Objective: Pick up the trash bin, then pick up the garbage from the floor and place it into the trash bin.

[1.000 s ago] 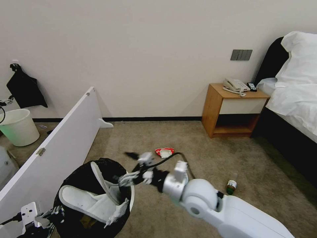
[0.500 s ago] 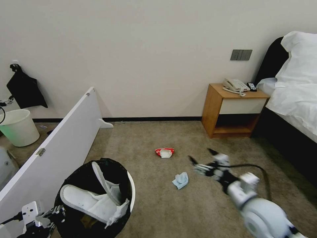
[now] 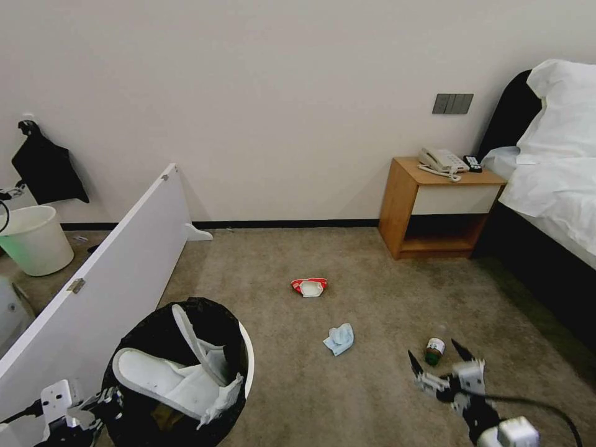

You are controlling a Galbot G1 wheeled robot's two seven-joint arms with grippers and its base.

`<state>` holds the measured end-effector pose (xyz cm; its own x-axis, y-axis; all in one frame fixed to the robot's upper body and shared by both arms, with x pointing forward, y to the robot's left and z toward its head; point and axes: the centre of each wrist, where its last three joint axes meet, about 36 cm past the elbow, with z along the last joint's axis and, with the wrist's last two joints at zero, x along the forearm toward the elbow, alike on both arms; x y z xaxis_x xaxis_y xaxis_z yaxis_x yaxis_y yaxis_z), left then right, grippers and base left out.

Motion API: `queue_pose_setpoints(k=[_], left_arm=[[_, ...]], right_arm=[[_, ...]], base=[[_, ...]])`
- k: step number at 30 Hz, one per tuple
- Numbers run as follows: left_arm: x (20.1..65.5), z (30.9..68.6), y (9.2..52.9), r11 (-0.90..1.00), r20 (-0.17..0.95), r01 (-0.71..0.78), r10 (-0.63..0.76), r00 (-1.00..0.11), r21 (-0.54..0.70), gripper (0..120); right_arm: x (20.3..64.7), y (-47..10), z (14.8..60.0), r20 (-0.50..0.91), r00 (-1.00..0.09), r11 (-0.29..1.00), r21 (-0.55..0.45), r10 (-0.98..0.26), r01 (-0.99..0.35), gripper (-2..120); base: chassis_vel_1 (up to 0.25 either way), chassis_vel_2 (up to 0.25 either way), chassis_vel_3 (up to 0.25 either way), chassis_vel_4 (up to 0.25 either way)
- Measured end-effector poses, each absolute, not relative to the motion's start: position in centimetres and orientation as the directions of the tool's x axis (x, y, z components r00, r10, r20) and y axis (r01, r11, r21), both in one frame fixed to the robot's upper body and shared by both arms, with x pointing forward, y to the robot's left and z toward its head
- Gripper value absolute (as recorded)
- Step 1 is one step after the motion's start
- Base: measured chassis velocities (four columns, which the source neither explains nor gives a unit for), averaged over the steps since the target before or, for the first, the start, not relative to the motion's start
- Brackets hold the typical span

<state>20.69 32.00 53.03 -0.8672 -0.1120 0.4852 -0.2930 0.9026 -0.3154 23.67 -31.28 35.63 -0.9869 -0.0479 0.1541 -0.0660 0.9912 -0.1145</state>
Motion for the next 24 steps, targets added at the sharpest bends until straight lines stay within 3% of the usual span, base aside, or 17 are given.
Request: queue_pose_setpoints(k=[9,24], left_arm=[[20.8,53.0,32.0,0.901,0.479,-0.289,-0.107,-0.871,-0.324,2],[20.8,52.8,32.0,0.9,0.484,-0.29,-0.105,-0.869,-0.325,2]], right_arm=[[21.3,-32.3,33.0,0.18,-0.984,0.983,-0.184,0.007,-0.026,100],[20.9,-33.4,30.3,0.191,-0.981,0.985,-0.169,-0.012,-0.045,100]], base=[[0.0,0.0,0.0,0.0],[0.0,0.0,0.0,0.0]])
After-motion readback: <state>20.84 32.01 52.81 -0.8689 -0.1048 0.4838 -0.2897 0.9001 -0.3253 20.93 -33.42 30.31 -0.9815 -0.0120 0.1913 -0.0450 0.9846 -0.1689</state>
